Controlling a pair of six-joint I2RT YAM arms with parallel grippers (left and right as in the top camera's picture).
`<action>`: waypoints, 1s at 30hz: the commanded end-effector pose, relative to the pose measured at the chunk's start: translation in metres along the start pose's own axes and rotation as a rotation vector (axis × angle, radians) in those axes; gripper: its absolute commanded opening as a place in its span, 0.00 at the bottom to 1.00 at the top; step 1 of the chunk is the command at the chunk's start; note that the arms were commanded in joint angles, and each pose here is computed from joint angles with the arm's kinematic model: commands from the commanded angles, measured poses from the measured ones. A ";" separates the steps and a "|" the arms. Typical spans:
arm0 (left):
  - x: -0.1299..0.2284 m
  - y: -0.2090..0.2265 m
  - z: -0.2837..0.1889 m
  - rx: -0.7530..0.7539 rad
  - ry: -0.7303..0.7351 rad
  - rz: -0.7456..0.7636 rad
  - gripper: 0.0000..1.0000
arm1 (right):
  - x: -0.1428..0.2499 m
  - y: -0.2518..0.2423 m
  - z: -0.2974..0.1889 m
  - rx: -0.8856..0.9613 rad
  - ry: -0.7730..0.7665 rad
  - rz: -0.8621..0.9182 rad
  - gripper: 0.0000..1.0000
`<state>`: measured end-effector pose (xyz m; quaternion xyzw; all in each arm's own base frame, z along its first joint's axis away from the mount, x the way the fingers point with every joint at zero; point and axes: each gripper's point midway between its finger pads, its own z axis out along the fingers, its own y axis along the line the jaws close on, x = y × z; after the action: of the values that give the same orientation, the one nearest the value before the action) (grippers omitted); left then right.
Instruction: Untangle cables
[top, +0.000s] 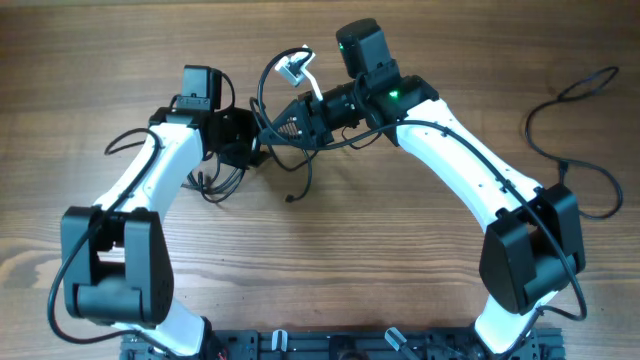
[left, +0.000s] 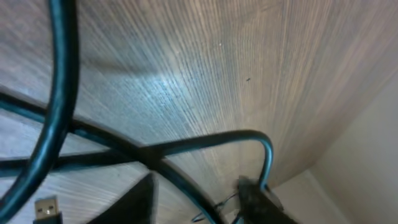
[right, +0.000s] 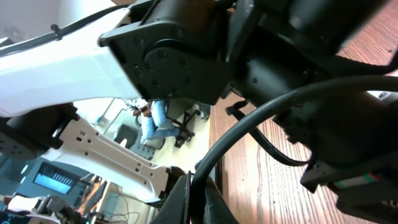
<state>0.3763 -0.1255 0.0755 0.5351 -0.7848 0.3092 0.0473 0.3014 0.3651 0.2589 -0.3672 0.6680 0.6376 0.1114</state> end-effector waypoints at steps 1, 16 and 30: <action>-0.003 0.006 0.006 -0.017 0.001 -0.021 0.27 | 0.000 0.002 0.001 -0.002 0.003 -0.024 0.04; -0.072 0.020 -0.032 0.019 -0.076 0.002 0.06 | 0.067 -0.104 -0.042 0.701 0.110 0.345 0.04; -0.120 0.041 -0.065 0.035 -0.139 0.123 0.04 | 0.127 -0.145 -0.197 1.686 0.203 0.532 0.04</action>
<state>0.3789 0.0025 0.0669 0.5369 -0.7914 0.2915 -0.0214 0.3411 0.2123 0.0942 -0.1145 0.9880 0.0742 0.0717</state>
